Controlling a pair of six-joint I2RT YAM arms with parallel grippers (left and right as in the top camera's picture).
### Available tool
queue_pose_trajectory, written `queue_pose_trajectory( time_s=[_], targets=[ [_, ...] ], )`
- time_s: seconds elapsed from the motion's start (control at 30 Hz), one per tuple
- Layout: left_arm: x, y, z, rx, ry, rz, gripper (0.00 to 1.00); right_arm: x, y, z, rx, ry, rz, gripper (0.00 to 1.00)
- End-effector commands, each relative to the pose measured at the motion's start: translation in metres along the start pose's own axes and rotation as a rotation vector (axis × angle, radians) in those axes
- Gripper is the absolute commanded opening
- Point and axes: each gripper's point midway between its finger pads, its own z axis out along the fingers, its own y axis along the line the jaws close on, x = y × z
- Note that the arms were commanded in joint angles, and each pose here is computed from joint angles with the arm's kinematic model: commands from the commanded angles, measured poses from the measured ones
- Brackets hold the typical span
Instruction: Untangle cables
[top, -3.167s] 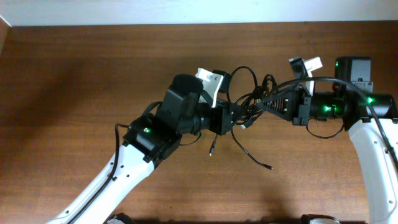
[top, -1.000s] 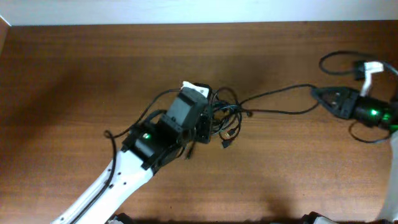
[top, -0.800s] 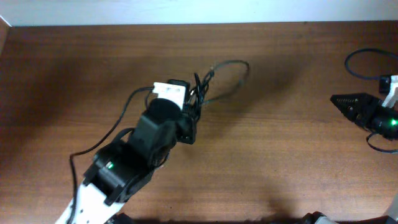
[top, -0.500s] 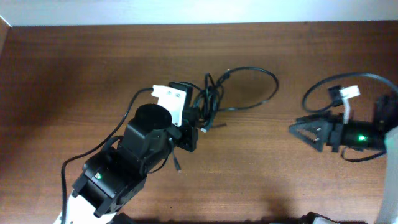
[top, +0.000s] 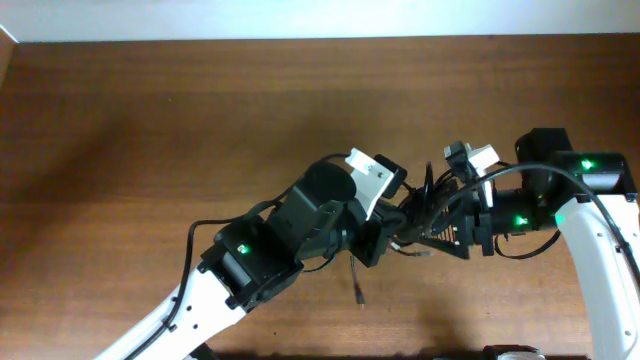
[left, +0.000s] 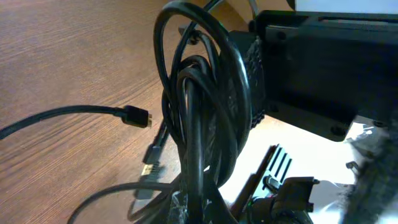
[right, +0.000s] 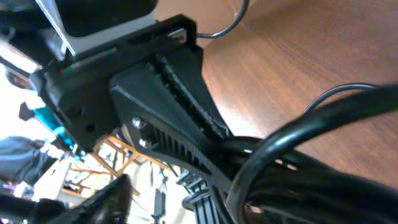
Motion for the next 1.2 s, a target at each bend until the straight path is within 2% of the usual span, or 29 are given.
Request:
queue_pose_trajectory(
  time_s=[0.0, 0.1, 0.13, 0.23, 0.4, 0.5, 0.63, 0.7, 0.77, 0.83, 0.93, 0.97, 1.0, 1.03, 1.1, 1.17],
  targets=[
    [-0.003, -0.011, -0.003, 0.039, -0.01, 0.01, 0.0, -0.002, 0.007, 0.0, -0.009, -0.008, -0.029, 0.39],
    [-0.006, -0.004, -0.003, 0.001, -0.023, 0.008, 0.0, 0.002, 0.006, 0.0, 0.001, 0.012, -0.018, 0.06],
    [-0.005, 0.003, -0.003, -0.036, -0.026, 0.005, 0.0, 0.002, 0.006, 0.0, 0.001, 0.012, -0.018, 0.04],
    [0.006, 0.03, -0.006, -0.181, 0.004, -0.037, 0.0, 0.002, 0.007, 0.0, 0.0, 0.012, -0.015, 0.04],
    [0.018, 0.038, -0.008, -0.225, 0.046, -0.061, 0.0, -0.003, 0.009, 0.0, -0.017, -0.015, -0.02, 0.04],
    [0.046, 0.095, -0.035, -0.562, 0.13, -0.055, 0.0, -0.011, 0.015, 0.0, -0.049, -0.062, -0.024, 0.04],
    [0.07, 0.116, -0.055, -0.705, 0.229, -0.037, 0.0, -0.03, 0.018, -0.005, -0.09, -0.162, -0.094, 0.04],
    [0.073, 0.119, -0.059, -0.726, 0.243, -0.033, 0.0, -0.034, 0.004, -0.022, -0.022, -0.206, -0.072, 0.04],
    [0.08, 0.13, -0.072, -0.807, 0.274, -0.015, 0.0, -0.04, -0.017, -0.059, 0.084, -0.308, 0.059, 0.04],
    [0.081, 0.132, -0.074, -0.823, 0.28, -0.01, 0.0, -0.034, -0.042, -0.1, 0.229, -0.392, 0.189, 0.04],
    [0.079, 0.132, -0.074, -0.821, 0.272, -0.014, 0.0, -0.02, -0.059, -0.126, 0.353, -0.408, 0.277, 0.04],
    [0.079, 0.132, -0.073, -0.823, 0.264, -0.029, 0.0, -0.013, -0.063, -0.126, 0.38, -0.376, 0.288, 0.07],
    [0.075, 0.131, -0.071, -0.824, 0.217, -0.094, 0.0, -0.006, -0.067, -0.125, 0.41, -0.337, 0.308, 0.54],
    [0.065, 0.127, -0.064, -0.8, 0.142, -0.161, 0.0, 0.001, -0.07, -0.125, 0.434, -0.306, 0.322, 0.81],
    [0.055, 0.115, -0.05, -0.708, 0.105, -0.181, 0.0, 0.005, -0.069, -0.123, 0.431, -0.294, 0.35, 0.91],
    [0.035, 0.098, -0.035, -0.591, 0.035, -0.195, 0.0, 0.012, -0.065, -0.118, 0.428, -0.257, 0.374, 0.93]
  ],
)
